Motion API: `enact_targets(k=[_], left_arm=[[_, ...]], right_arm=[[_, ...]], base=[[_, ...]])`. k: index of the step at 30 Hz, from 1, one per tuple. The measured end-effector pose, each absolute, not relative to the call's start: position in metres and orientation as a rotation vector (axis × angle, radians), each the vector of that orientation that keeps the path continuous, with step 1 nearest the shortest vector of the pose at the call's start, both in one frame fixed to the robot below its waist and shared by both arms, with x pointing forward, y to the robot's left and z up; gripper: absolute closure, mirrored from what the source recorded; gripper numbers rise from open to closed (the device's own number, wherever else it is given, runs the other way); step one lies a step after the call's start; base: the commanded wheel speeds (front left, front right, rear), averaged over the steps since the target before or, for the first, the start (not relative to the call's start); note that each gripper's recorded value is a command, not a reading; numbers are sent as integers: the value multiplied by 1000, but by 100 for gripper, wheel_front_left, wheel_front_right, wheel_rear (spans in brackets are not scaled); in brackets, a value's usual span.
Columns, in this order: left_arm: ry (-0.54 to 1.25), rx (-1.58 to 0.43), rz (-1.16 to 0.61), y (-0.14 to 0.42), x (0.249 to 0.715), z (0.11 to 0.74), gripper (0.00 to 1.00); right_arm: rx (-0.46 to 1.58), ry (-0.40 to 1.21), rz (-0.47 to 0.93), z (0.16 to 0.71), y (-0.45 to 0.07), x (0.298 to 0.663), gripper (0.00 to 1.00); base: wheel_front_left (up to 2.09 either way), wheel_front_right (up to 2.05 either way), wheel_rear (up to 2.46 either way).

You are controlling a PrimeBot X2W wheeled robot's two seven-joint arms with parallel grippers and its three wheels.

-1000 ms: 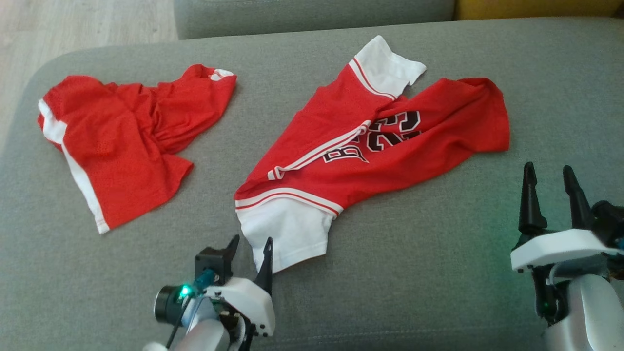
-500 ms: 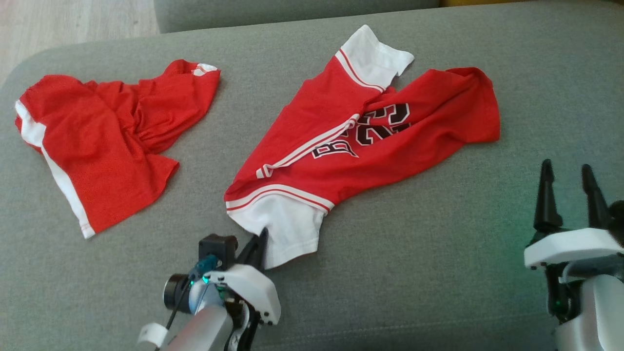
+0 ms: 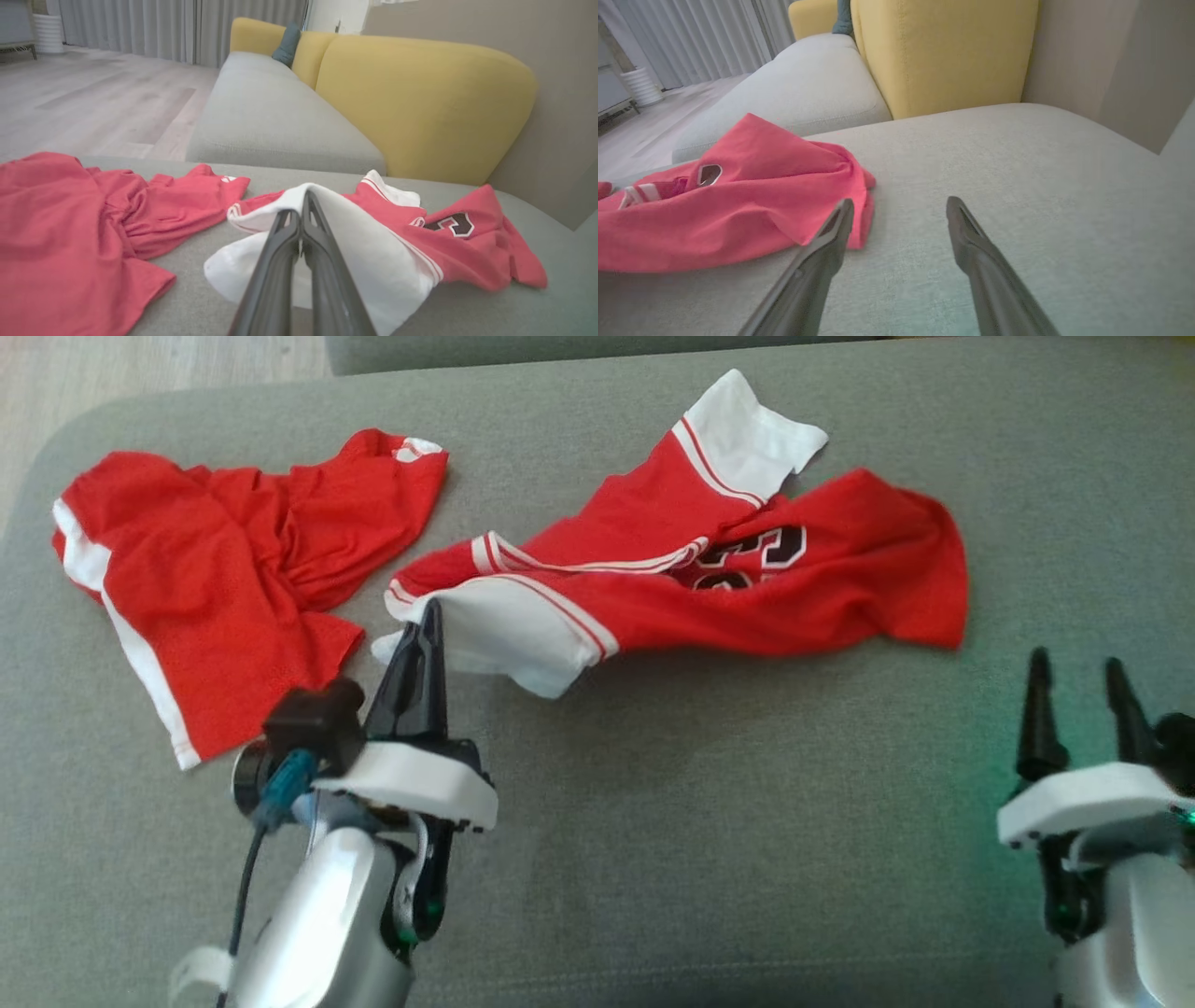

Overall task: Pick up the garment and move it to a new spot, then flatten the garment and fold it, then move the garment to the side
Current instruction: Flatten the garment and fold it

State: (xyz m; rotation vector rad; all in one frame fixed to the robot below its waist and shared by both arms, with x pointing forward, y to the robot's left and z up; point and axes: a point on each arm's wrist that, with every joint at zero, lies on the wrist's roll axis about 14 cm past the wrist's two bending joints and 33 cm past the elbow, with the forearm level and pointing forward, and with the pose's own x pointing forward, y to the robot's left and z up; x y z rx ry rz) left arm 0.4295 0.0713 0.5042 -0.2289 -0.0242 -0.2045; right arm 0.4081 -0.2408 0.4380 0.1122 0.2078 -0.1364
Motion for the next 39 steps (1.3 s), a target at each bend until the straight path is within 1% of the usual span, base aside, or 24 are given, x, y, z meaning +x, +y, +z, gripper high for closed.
enact_targets(k=[8,12,21,27,33,34,35,36,39], left_arm=[[-7,-234,-203,75,420,496,100],[2,-236,-199,76,421,492,100],[24,-233,-196,77,422,484,100],[32,-230,-194,78,422,480,100],[30,-226,-191,79,427,480,100],[33,-225,-190,79,427,479,100],[37,-224,-189,80,427,478,100],[40,-223,-189,80,427,477,100],[38,-222,-189,79,426,478,100]], right_arm=[[146,355,-63,404,-212,418,0],[102,414,-13,390,-197,421,0],[-56,470,45,378,-197,438,0],[-132,509,73,367,-200,442,0],[-170,494,98,367,-198,452,0],[-181,491,104,368,-198,453,18],[-191,494,108,368,-199,455,84],[-201,495,115,368,-198,455,100],[-224,497,129,368,-199,456,100]], base=[[0,0,0],[0,0,0],[0,0,0],[0,0,0],[0,0,0],[0,0,0],[0,0,0],[0,0,0],[0,0,0]])
